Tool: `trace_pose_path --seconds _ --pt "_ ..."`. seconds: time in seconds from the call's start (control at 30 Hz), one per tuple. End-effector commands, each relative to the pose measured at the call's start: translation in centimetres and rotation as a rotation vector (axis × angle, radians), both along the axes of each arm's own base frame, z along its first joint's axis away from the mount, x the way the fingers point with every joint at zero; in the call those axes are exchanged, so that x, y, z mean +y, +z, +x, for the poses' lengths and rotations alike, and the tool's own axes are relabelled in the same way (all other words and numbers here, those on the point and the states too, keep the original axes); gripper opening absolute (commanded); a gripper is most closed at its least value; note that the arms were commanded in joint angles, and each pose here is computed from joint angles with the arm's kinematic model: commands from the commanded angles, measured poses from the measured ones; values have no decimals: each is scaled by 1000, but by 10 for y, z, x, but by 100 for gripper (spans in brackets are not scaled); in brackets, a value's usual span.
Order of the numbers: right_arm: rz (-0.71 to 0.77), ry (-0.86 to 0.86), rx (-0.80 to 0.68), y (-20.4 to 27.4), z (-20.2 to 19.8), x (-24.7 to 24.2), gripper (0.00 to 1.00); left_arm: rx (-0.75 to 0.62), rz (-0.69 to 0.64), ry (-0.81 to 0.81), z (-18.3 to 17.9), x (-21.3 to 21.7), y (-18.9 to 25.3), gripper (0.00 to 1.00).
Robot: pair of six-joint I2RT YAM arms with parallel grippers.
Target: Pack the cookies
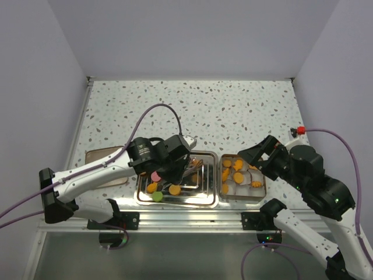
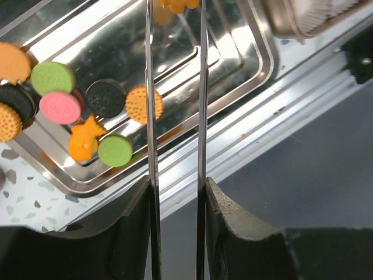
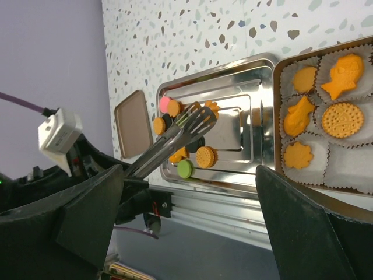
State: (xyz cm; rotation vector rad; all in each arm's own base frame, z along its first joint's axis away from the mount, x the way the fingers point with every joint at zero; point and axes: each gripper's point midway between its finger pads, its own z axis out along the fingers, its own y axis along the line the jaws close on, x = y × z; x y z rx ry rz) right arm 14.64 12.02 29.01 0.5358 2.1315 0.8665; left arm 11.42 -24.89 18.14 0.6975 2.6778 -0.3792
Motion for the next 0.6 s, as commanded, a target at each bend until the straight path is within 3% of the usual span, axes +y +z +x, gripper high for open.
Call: trace_pose_path --seconds 0.0,0.2,0.57 --pt "-1 -32 -41 9 1 -7 99 -27 -112 -118 -5 -30 27 32" --pt "5 -38 -36 8 2 -7 99 -10 -144 -266 -33 -60 30 30" --pt "14 -43 -8 1 -1 -7 99 0 -204 -373 -56 -92 34 30"
